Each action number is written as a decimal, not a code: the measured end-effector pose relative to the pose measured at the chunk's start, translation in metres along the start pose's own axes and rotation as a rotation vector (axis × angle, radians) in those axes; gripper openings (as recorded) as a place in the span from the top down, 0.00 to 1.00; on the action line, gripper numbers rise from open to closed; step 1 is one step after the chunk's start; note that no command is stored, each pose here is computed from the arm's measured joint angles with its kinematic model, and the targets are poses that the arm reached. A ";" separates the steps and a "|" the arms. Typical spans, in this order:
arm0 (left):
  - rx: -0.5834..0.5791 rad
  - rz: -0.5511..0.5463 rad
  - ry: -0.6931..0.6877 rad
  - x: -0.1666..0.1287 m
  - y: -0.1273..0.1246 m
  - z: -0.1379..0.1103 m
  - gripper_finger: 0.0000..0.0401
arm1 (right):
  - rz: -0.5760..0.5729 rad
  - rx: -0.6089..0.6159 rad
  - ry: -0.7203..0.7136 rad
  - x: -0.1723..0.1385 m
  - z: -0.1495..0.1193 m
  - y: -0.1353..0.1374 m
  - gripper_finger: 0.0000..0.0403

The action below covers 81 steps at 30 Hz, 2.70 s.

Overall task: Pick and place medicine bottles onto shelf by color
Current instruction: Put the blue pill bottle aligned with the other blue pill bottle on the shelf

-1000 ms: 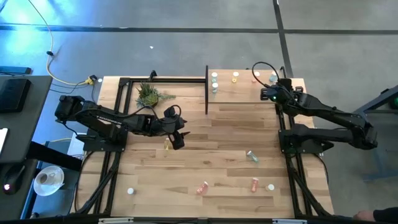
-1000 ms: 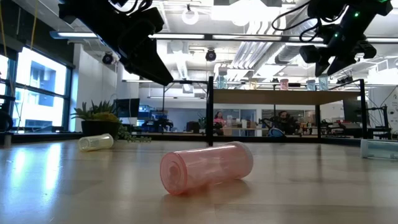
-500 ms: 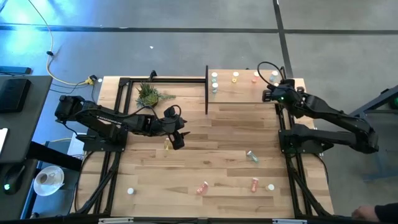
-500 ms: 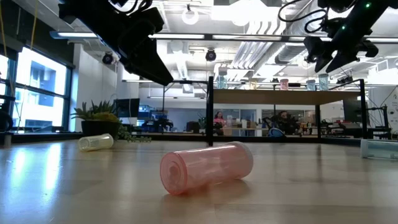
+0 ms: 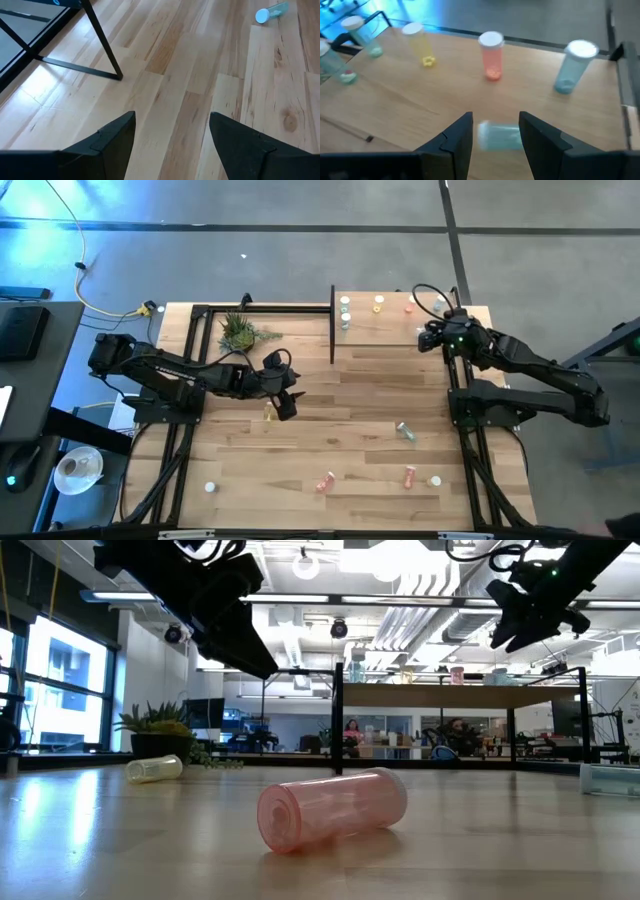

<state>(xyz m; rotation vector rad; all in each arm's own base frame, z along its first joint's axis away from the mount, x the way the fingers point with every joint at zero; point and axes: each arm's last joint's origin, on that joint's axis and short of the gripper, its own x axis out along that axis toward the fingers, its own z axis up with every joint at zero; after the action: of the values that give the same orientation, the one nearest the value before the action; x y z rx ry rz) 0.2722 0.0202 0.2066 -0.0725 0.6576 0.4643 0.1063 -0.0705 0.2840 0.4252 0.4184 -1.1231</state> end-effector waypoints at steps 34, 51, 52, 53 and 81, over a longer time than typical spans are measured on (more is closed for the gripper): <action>-0.001 -0.029 0.006 0.000 -0.001 0.000 0.39 | 0.158 -0.684 0.323 -0.021 0.064 0.030 0.62; -0.001 -0.029 0.006 0.000 -0.001 0.000 0.39 | 0.199 -1.077 0.546 0.026 0.055 0.057 0.53; -0.001 -0.029 0.006 0.000 -0.001 0.000 0.39 | 0.207 -1.111 0.556 0.027 0.054 0.057 0.53; -0.001 -0.029 0.006 0.000 -0.001 0.000 0.39 | 0.215 -1.144 0.565 0.028 0.053 0.058 0.53; 0.025 -0.027 0.005 0.000 -0.001 0.000 0.39 | 0.042 -1.303 0.753 0.075 0.042 0.062 0.53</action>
<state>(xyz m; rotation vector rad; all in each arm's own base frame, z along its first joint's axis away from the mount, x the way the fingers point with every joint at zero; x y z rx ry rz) 0.2724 0.0195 0.2064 -0.0593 0.6665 0.4297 0.1961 -0.1267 0.2873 -0.3365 1.6465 -0.4187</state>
